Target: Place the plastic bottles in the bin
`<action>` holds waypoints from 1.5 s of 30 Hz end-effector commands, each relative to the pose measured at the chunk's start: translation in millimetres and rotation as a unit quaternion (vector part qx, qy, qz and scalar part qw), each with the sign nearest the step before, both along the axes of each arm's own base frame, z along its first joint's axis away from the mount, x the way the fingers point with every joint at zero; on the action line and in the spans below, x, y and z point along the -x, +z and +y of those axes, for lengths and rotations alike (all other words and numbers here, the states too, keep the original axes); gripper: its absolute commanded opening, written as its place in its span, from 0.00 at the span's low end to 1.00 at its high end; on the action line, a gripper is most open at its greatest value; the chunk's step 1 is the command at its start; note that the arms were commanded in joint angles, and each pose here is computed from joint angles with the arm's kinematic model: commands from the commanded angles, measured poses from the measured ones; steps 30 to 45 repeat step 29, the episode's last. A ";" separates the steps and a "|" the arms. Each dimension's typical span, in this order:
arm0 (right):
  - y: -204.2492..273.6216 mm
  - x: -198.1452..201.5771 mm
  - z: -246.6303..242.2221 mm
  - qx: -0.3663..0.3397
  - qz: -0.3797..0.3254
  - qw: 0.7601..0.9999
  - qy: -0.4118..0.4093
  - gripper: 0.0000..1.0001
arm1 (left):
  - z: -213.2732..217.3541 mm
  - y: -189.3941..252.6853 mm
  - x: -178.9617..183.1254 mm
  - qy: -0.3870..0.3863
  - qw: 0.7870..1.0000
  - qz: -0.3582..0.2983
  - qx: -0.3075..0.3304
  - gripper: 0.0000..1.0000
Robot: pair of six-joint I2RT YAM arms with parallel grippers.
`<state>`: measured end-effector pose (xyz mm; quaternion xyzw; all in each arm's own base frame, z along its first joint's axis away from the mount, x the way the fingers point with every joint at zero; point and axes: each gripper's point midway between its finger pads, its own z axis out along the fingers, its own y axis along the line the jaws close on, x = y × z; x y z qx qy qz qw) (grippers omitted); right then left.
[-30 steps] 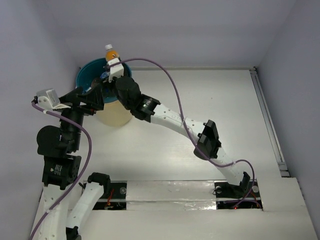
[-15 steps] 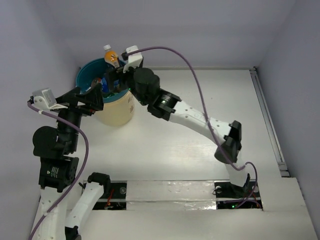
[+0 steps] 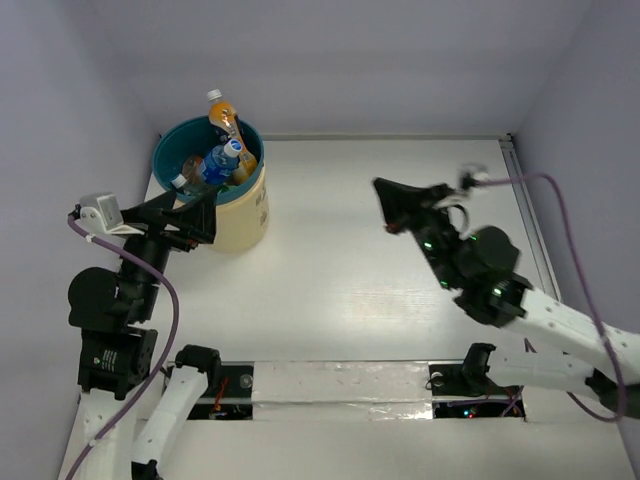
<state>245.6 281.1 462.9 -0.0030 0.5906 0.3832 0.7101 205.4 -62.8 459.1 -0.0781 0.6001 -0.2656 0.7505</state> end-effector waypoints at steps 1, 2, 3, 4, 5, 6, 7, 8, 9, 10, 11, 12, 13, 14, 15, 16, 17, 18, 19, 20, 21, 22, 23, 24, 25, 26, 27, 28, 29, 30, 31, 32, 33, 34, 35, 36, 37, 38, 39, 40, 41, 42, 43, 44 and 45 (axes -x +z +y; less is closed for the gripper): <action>13.8 21.9 -92.9 -0.140 0.007 0.988 -0.070 0.01 | -7.1 -14.3 6.5 -0.023 1.000 0.007 -0.009 0.99; -2.8 31.8 -120.8 -0.145 0.016 0.986 -0.085 0.08 | -8.1 -22.5 5.7 -0.026 0.999 0.019 -0.015 0.99; -15.3 31.6 -142.6 -0.154 0.034 0.980 -0.121 0.14 | -9.0 -29.4 4.7 -0.027 0.999 0.029 -0.019 0.99; -24.3 34.2 -155.7 -0.168 0.047 0.976 -0.133 0.23 | -9.5 -34.0 4.8 -0.029 0.999 0.035 -0.025 0.99; -33.6 36.3 -168.2 -0.174 0.059 0.972 -0.148 0.47 | -10.8 -39.3 5.7 -0.033 0.998 0.041 -0.028 0.99; -49.8 39.9 -186.7 -0.175 0.073 0.967 -0.171 0.57 | -13.1 -45.8 4.5 -0.039 0.998 0.048 -0.032 0.99; -54.9 42.3 -192.8 -0.187 0.081 0.964 -0.173 0.65 | -13.3 -48.1 6.1 -0.041 0.998 0.048 -0.032 0.99; -60.4 43.9 -197.9 -0.190 0.086 0.962 -0.177 0.76 | -14.4 -49.7 6.6 -0.044 0.997 0.048 -0.032 0.99; -65.9 47.2 -206.0 -0.194 0.090 0.960 -0.181 0.81 | -16.3 -55.3 5.7 -0.049 0.997 0.053 -0.032 0.99; -67.2 48.5 -208.6 -0.197 0.090 0.959 -0.181 0.84 | -16.7 -56.7 6.9 -0.051 0.997 0.051 -0.031 0.99; -68.1 49.3 -210.4 -0.197 0.090 0.959 -0.182 0.87 | -17.5 -57.4 7.4 -0.053 0.997 0.051 -0.030 0.99; -69.4 49.9 -212.5 -0.194 0.092 0.959 -0.184 0.88 | -18.8 -60.3 7.0 -0.056 0.997 0.054 -0.029 0.99; -70.0 49.6 -212.7 -0.190 0.093 0.959 -0.187 0.88 | -20.2 -61.5 8.1 -0.061 0.996 0.054 -0.030 0.99; -70.5 49.1 -212.9 -0.186 0.094 0.959 -0.190 0.89 | -21.0 -61.4 8.2 -0.063 0.996 0.053 -0.030 0.99; -72.0 48.2 -211.4 -0.179 0.097 0.960 -0.191 0.89 | -21.5 -62.1 8.2 -0.065 0.996 0.054 -0.032 0.99; -70.2 46.9 -209.1 -0.173 0.098 0.961 -0.192 0.89 | -23.1 -62.4 8.1 -0.069 0.996 0.054 -0.032 0.99; -70.0 46.0 -206.8 -0.169 0.099 0.962 -0.192 0.89 | -23.4 -62.4 8.2 -0.070 0.996 0.054 -0.032 0.99; -69.6 45.0 -204.6 -0.166 0.100 0.962 -0.191 0.89 | -23.8 -62.3 7.9 -0.071 0.995 0.055 -0.031 0.99; -70.0 44.1 -202.4 -0.160 0.100 0.963 -0.191 0.89 | -23.5 -61.3 7.9 -0.070 0.996 0.054 -0.032 0.99; -69.3 42.5 -199.6 -0.156 0.101 0.964 -0.192 0.89 | -23.4 -60.7 8.1 -0.070 0.996 0.053 -0.033 0.99; -70.1 41.7 -197.8 -0.152 0.102 0.964 -0.192 0.89 | -23.7 -61.0 7.8 -0.071 0.996 0.053 -0.033 0.99; -69.7 41.3 -197.2 -0.150 0.101 0.964 -0.192 0.89 | -23.9 -60.7 7.5 -0.071 0.995 0.054 -0.034 0.99; -70.6 40.4 -195.2 -0.147 0.102 0.965 -0.192 0.89 | -24.1 -61.9 6.4 -0.071 0.995 0.056 -0.035 0.99; -69.8 40.3 -195.2 -0.147 0.101 0.965 -0.193 0.89 | -24.0 -61.6 6.4 -0.071 0.995 0.055 -0.036 0.99; -68.9 40.4 -195.0 -0.146 0.100 0.965 -0.191 0.89 | -24.5 -65.2 4.6 -0.071 0.995 0.060 -0.038 0.99; -68.4 40.5 -194.9 -0.145 0.099 0.966 -0.191 0.89 | -25.1 -64.8 4.6 -0.073 0.995 0.058 -0.038 0.99; -68.7 40.3 -194.8 -0.145 0.099 0.966 -0.192 0.89 | -25.0 -66.4 3.7 -0.072 0.995 0.060 -0.038 0.99; -68.1 40.4 -195.0 -0.146 0.099 0.966 -0.192 0.89 | -25.8 -69.5 1.6 -0.073 0.995 0.065 -0.037 0.99; -68.3 40.5 -195.3 -0.143 0.099 0.966 -0.192 0.90 | -26.3 -69.2 1.9 -0.075 0.994 0.064 -0.037 0.99; -68.3 40.5 -195.3 -0.143 0.099 0.966 -0.192 0.90 | -26.3 -69.2 1.9 -0.075 0.994 0.064 -0.037 0.99; -68.3 40.5 -195.3 -0.143 0.099 0.966 -0.192 0.90 | -26.3 -69.2 1.9 -0.075 0.994 0.064 -0.037 0.99; -68.3 40.5 -195.3 -0.143 0.099 0.966 -0.192 0.90 | -26.3 -69.2 1.9 -0.075 0.994 0.064 -0.037 0.99; -68.3 40.5 -195.3 -0.143 0.099 0.966 -0.192 0.90 | -26.3 -69.2 1.9 -0.075 0.994 0.064 -0.037 0.99; -68.3 40.5 -195.3 -0.143 0.099 0.966 -0.192 0.90 | -26.3 -69.2 1.9 -0.075 0.994 0.064 -0.037 0.99; -68.3 40.5 -195.3 -0.143 0.099 0.966 -0.192 0.90 | -26.3 -69.2 1.9 -0.075 0.994 0.064 -0.037 0.99; -68.3 40.5 -195.3 -0.143 0.099 0.966 -0.192 0.90 | -26.3 -69.2 1.9 -0.075 0.994 0.064 -0.037 0.99; -68.3 40.5 -195.3 -0.143 0.099 0.966 -0.192 0.90 | -26.3 -69.2 1.9 -0.075 0.994 0.064 -0.037 0.99; -68.3 40.5 -195.3 -0.143 0.099 0.966 -0.192 0.90 | -26.3 -69.2 1.9 -0.075 0.994 0.064 -0.037 0.99; -68.3 40.5 -195.3 -0.143 0.099 0.966 -0.192 0.90 | -26.3 -69.2 1.9 -0.075 0.994 0.064 -0.037 0.99; -68.3 40.5 -195.3 -0.143 0.099 0.966 -0.192 0.90 | -26.3 -69.2 1.9 -0.075 0.994 0.064 -0.037 0.99; -68.3 40.5 -195.3 -0.143 0.099 0.966 -0.192 0.90 | -26.3 -69.2 1.9 -0.075 0.994 0.064 -0.037 0.99; -68.3 40.5 -195.3 -0.143 0.099 0.966 -0.192 0.90 | -26.3 -69.2 1.9 -0.075 0.994 0.064 -0.037 0.99; -68.3 40.5 -195.3 -0.143 0.099 0.966 -0.192 0.90 | -26.3 -69.2 1.9 -0.075 0.994 0.064 -0.037 0.99; -68.3 40.5 -195.3 -0.143 0.099 0.966 -0.192 0.90 | -26.3 -69.2 1.9 -0.075 0.994 0.064 -0.037 0.99; -68.3 40.5 -195.3 -0.143 0.099 0.966 -0.192 0.90 | -26.3 -69.2 1.9 -0.075 0.994 0.064 -0.037 0.99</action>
